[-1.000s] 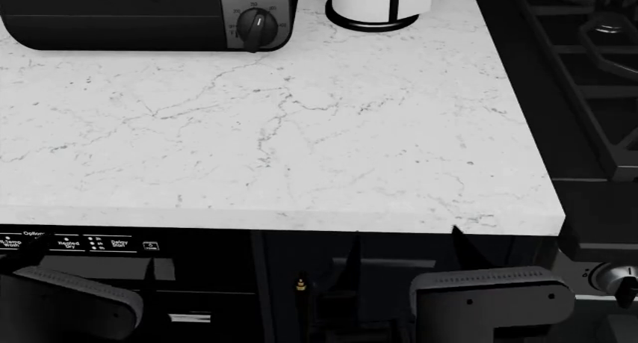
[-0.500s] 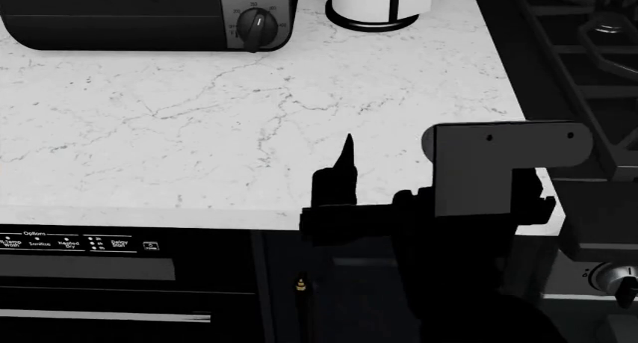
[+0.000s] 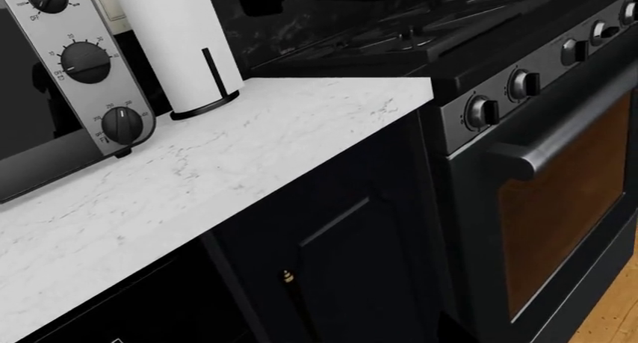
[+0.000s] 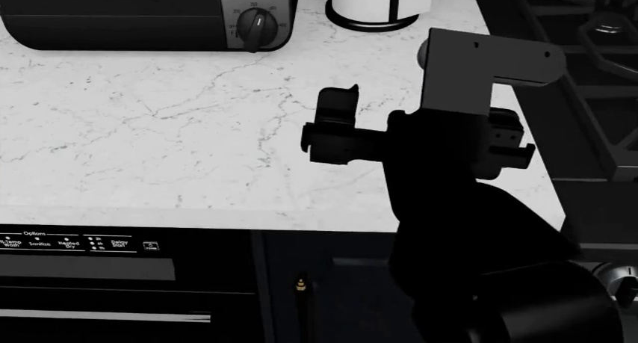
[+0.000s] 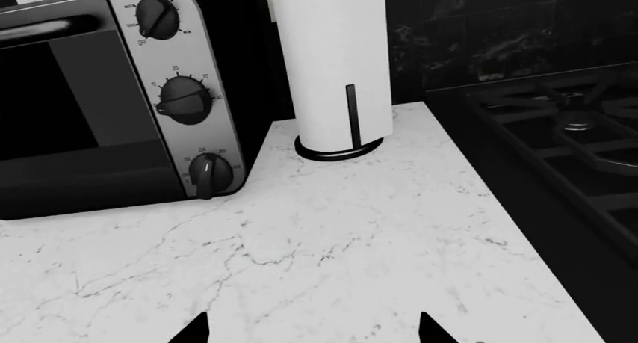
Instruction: Decrease the toaster oven temperature.
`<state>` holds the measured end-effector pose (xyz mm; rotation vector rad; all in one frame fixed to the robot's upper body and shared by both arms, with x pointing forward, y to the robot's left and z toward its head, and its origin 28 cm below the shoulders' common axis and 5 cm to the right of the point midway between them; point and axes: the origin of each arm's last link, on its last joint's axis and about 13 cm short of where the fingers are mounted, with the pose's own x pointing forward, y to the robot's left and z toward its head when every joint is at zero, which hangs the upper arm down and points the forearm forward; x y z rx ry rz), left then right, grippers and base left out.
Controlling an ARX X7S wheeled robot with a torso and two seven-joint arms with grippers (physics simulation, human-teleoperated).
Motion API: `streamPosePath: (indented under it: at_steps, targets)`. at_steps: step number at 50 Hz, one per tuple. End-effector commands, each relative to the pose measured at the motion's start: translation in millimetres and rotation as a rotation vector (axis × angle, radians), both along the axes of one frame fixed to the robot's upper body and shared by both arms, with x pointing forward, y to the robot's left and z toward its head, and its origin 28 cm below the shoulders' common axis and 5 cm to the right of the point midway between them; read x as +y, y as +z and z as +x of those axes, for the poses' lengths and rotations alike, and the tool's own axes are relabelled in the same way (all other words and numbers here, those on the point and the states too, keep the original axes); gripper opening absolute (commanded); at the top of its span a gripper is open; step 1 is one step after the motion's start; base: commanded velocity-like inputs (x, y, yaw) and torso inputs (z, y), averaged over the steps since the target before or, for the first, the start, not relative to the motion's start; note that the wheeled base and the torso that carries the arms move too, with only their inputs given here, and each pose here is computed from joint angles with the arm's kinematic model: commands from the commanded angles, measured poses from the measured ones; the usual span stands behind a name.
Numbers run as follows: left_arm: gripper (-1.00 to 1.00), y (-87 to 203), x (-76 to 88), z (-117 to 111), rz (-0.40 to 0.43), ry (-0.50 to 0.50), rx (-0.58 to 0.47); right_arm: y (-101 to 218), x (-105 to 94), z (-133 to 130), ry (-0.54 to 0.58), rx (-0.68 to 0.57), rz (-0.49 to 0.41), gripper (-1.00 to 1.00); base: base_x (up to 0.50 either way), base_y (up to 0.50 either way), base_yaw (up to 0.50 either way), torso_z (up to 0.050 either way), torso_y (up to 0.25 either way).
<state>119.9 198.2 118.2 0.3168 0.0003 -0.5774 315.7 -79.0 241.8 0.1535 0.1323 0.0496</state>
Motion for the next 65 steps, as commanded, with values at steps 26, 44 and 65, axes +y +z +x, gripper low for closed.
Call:
streamPosePath:
  at_steps: [26,44,65]
  targets:
    - [1.0,-0.7,3.9,-1.5,-0.005,0.041,-0.019,3.2,5.2,14.6,0.016,-0.046,-0.026,1.0,0.0,0.2,0.0,0.0,0.0]
    - [1.0,-0.4,4.3,-2.4,-0.003,0.038,-0.025,4.0,5.4,12.1,0.058,-0.09,-0.009,1.0,0.1,0.45,0.0,0.0,0.0]
    - [1.0,-0.9,4.5,-3.5,-0.001,0.043,-0.029,-2.8,5.4,13.8,0.074,-0.074,0.04,1.0,0.38,-0.02,0.0,0.0,0.0]
